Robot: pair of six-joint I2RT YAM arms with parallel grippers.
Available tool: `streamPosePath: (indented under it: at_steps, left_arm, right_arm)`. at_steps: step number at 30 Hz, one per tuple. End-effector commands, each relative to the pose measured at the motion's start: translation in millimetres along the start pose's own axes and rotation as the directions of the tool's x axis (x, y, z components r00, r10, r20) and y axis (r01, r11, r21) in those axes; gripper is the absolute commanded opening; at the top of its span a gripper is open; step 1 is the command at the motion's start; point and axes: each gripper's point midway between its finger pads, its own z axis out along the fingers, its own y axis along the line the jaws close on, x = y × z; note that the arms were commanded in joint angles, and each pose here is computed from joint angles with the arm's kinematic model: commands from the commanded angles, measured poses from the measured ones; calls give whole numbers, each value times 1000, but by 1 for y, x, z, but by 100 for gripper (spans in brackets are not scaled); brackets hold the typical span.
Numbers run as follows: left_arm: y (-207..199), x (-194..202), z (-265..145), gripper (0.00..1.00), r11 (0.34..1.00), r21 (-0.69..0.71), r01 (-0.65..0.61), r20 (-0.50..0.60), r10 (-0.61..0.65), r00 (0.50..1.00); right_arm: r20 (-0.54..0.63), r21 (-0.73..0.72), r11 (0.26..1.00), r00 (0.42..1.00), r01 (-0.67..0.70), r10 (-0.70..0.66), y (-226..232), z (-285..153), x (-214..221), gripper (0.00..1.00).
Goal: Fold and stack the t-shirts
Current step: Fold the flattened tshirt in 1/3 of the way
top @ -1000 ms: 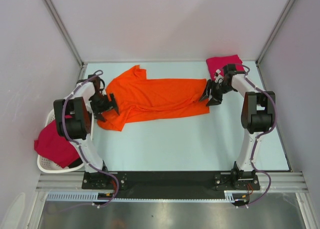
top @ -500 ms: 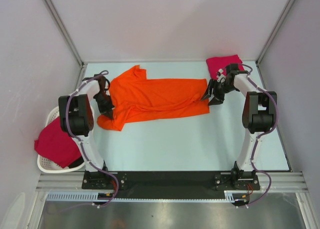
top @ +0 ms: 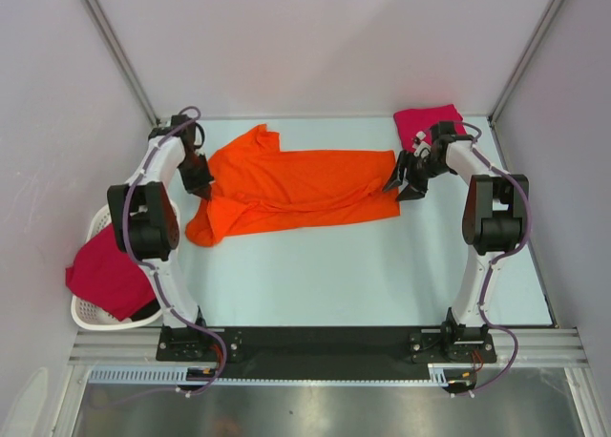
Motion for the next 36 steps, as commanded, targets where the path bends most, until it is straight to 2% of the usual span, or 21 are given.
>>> streamPosePath:
  at_steps: [1,4,6,11,12,18,30,33,34,36]
  left_arm:
    - [-5,-34,-37,0,1000,-17,17,146,-15,989]
    - [-6,-39,-32,0,1000,-23,10,129,-7,992]
    - [-1,-49,-30,0,997,-71,17,147,-6,989]
    - [-3,-72,-30,0,996,-82,30,189,-14,982]
    - [-2,-73,-20,0,995,-91,29,170,-13,985]
    - [-10,-87,3,0,997,-73,34,180,-20,983]
    - [-31,-127,1,0,998,10,62,285,-62,957]
    - [-33,-128,13,0,998,16,64,263,-66,963]
    - [-35,-127,18,2,998,21,59,252,-63,966]
    - [-37,-119,33,26,998,34,58,205,-64,977]
  right_arm:
    - [40,-40,998,998,41,-39,18,-17,-7,59]
    - [41,-45,998,998,40,-38,19,-17,-7,59]
    - [41,-47,998,998,40,-38,20,-17,-7,59]
    - [41,-44,998,998,38,-36,19,-17,-7,59]
    - [40,-45,998,999,36,-34,19,-17,-7,59]
    - [37,-46,998,999,34,-32,19,-16,-6,59]
    - [38,-49,998,999,36,-34,19,-16,-6,58]
    - [34,-48,998,999,31,-29,17,-15,-5,58]
    - [33,-48,998,999,35,-33,18,-14,-5,58]
    - [31,-49,998,999,32,-31,18,-14,-5,58]
